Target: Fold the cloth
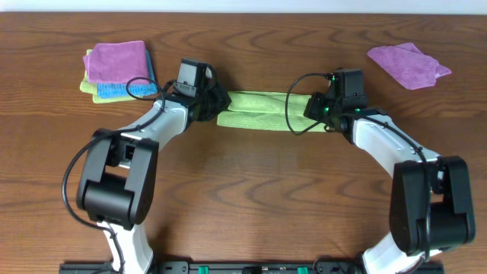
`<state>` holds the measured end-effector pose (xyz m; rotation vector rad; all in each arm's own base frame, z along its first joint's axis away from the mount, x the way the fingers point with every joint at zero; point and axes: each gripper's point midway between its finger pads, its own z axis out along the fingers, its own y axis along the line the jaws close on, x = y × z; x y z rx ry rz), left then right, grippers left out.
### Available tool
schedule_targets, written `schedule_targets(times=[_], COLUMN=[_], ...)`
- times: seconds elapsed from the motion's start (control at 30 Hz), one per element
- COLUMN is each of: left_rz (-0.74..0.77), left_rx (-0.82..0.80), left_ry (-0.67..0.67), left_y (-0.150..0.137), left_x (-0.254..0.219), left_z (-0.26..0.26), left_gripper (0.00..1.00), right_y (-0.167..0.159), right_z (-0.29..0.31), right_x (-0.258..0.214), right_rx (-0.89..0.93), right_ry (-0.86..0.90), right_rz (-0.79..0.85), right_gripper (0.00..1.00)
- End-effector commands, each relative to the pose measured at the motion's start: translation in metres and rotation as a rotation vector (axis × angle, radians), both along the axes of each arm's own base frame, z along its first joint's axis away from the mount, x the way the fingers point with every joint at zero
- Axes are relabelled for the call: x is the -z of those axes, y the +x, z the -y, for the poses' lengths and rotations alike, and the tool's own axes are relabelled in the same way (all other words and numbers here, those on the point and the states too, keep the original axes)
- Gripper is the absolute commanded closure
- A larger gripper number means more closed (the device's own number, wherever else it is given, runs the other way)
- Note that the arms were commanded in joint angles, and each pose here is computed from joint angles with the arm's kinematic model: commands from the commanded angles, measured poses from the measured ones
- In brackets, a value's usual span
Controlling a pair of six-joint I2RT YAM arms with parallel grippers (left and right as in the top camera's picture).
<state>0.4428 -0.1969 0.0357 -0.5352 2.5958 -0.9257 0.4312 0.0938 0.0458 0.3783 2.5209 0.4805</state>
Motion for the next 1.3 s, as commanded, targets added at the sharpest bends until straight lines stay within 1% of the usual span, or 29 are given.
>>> schedule_targets(times=[0.0,0.17,0.37,0.4,0.43,0.47,0.5,0.53,0.6,0.67,0.73,0.83,0.9,0.93,1.0,1.03,1.07,1.17,1.23,1.27], left_rz=[0.008,-0.005,0.005,0.004,0.003,0.0,-0.005,-0.012,-0.017,-0.029,-0.034,-0.034,-0.009,0.004,0.031,0.044,0.053,0.082,0.116,0.138], left_rx=[-0.011,-0.013,-0.028,-0.028,-0.028,-0.028,-0.027,-0.029,-0.017,-0.01,-0.002,-0.006,0.006,0.006,0.009,0.014,0.013,0.014,0.017,0.023], left_ry=[0.015,0.023,0.041,0.041,0.041,0.041,0.041,0.043,0.046,0.044,0.027,0.003,-0.012,-0.016,-0.02,-0.027,-0.027,-0.031,-0.038,-0.041], left_y=[0.006,0.006,0.009,0.009,0.009,0.008,0.007,0.006,0.005,0.003,0.003,0.005,0.008,0.008,0.009,0.008,0.006,0.001,-0.002,-0.003], left_x=[0.007,0.016,0.017,0.017,0.017,0.018,0.018,0.019,0.02,0.021,0.019,0.013,0.003,-0.004,-0.02,-0.029,-0.039,-0.064,-0.085,-0.095], left_z=[0.0,-0.001,-0.004,-0.004,-0.004,-0.005,-0.005,-0.007,-0.01,-0.015,-0.021,-0.03,-0.034,-0.037,-0.041,-0.041,-0.042,-0.043,-0.041,-0.039], left_gripper=[0.94,0.94,0.94,0.94,0.94,0.9,0.85,0.78,0.69,0.64,0.57,0.54,0.53,0.52,0.48,0.48,0.47,0.39,0.4,0.44], right_y=[0.008,0.006,0.008,0.009,0.009,0.009,0.009,0.008,0.007,0.005,0.002,-0.001,-0.004,-0.007,-0.011,-0.014,-0.017,-0.026,-0.035,-0.04], right_z=[0.005,0.004,0.006,0.006,0.005,0.005,0.005,0.005,0.004,0.003,0.003,0.004,0.008,0.01,0.014,0.016,0.018,0.019,0.021,0.021], right_x=[0.007,0.016,0.016,0.015,0.015,0.015,0.015,0.015,0.015,0.015,0.014,0.01,0.004,-0.001,-0.011,-0.016,-0.022,-0.037,-0.051,-0.057], right_rx=[0.03,0.027,0.034,0.034,0.033,0.034,0.034,0.034,0.027,0.022,0.025,0.027,0.036,0.042,0.053,0.061,0.064,0.069,0.097,0.121], right_ry=[-0.005,-0.009,-0.023,-0.023,-0.023,-0.022,-0.022,-0.022,-0.013,-0.009,-0.009,-0.012,-0.023,-0.031,-0.046,-0.057,-0.061,-0.06,-0.04,-0.024], right_rz=[-0.002,-0.025,-0.013,-0.009,-0.007,-0.006,-0.006,-0.01,-0.017,-0.023,-0.034,-0.041,-0.044,-0.043,-0.04,-0.041,-0.04,-0.035,-0.042,-0.05], right_gripper=[0.99,0.99,0.99,0.91,0.8,0.69,0.62,0.58,0.53,0.49,0.41,0.29,0.23,0.17,0.11,0.08,0.01,0.01,0.01,0.01])
